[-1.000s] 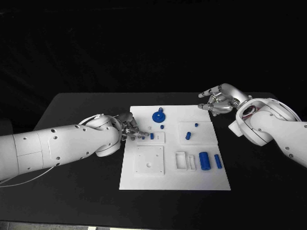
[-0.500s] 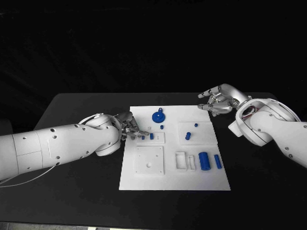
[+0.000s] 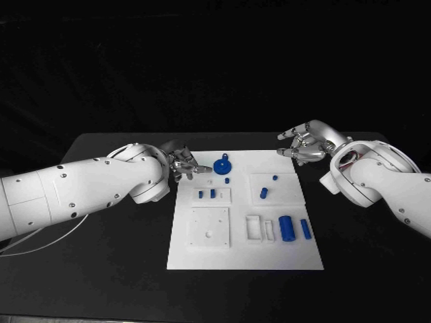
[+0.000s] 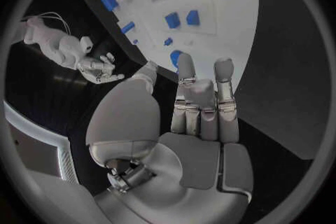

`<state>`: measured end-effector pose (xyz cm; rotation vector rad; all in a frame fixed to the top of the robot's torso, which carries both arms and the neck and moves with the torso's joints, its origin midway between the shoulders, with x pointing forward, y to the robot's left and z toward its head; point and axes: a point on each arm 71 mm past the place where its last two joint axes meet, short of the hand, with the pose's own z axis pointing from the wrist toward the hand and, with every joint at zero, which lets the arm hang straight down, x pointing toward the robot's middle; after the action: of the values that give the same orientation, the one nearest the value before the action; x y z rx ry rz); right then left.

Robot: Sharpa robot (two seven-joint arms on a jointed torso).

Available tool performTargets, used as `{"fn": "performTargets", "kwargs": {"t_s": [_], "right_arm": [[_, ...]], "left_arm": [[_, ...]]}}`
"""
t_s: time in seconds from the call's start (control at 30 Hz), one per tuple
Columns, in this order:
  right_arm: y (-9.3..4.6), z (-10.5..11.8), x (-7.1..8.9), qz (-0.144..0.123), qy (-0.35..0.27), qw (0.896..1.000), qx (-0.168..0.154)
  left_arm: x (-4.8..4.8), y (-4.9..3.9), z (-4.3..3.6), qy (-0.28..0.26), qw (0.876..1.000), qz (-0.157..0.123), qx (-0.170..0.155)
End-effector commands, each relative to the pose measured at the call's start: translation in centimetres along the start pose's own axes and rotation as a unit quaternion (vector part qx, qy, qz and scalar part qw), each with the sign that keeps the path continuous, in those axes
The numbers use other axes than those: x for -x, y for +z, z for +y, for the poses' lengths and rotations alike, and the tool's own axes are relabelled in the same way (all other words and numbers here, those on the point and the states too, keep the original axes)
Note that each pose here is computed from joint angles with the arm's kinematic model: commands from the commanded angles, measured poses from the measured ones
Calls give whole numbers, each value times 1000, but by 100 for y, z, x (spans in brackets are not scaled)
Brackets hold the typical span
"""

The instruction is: Assemble the parts on the task board

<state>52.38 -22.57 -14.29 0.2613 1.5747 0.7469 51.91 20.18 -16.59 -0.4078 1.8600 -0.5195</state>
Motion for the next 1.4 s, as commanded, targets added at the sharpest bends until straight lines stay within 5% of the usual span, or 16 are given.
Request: {"fn": "performTargets", "kwargs": {"t_s": [0.03, 0.27, 0.53, 0.8, 1.4], "right_arm": [[3, 5, 0, -3, 0, 1000, 6], [12, 1, 5, -9, 2, 1000, 7], [28, 22, -13, -10, 5, 1000, 11], [42, 53, -38, -8, 7, 1000, 15], [47, 101, -65, -4, 9, 1000, 21]], "left_arm": [[65, 16, -102, -62, 997, -7, -45], [198, 122, -382, 11, 980, -57, -189], [-2, 231, -597, 130, 948, -40, -287], [-200, 347, -645, 202, 928, -9, -314], [-501, 496, -610, 255, 919, 57, -295]]}}
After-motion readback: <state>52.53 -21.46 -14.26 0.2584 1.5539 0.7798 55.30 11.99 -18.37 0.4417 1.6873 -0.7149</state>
